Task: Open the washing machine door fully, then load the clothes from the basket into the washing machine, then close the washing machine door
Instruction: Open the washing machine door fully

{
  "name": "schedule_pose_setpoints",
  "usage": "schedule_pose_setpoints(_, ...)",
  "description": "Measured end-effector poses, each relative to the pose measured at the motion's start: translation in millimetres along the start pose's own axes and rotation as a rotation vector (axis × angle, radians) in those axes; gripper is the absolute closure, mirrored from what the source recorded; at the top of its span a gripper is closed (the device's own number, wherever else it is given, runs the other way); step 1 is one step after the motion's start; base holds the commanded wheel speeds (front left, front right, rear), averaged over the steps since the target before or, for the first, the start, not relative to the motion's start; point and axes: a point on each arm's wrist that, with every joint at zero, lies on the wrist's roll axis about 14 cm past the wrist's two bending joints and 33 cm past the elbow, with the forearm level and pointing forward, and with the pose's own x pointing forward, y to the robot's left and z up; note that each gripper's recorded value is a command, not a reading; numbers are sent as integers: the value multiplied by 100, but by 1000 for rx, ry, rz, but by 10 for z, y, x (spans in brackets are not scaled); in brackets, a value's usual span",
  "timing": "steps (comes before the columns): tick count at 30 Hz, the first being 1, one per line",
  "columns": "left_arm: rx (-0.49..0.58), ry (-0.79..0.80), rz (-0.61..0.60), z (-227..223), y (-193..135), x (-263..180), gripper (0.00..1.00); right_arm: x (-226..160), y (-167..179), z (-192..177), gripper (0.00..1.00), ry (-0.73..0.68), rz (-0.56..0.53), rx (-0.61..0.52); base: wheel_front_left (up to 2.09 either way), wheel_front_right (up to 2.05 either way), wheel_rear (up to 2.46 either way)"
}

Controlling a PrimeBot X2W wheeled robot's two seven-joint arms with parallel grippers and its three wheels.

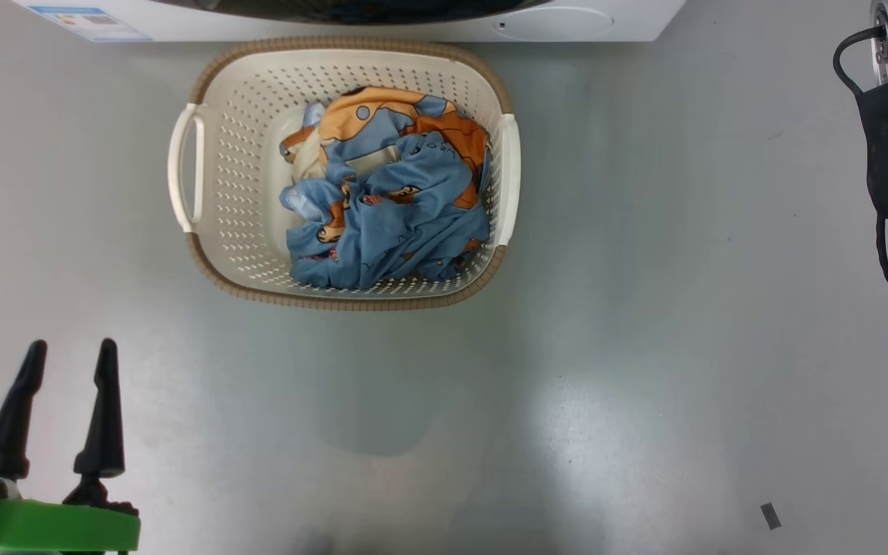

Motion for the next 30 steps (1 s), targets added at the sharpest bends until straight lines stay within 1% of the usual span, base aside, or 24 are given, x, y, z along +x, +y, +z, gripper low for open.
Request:
schedule_pose_setpoints(9,-13,-10,0,44,-19,-80,0,35,74,-70,100,43,-15,-11,0,0,0)
schedule_pose_setpoints(21,-22,-12,19,50,14,-125,0,42,53,-129,100,99,-27,-9,0,0,0)
schedule_pose_setpoints(30,-28,-2,14,5,-18,-94,0,53,66,-348,100,179,-18,15,0,0,0)
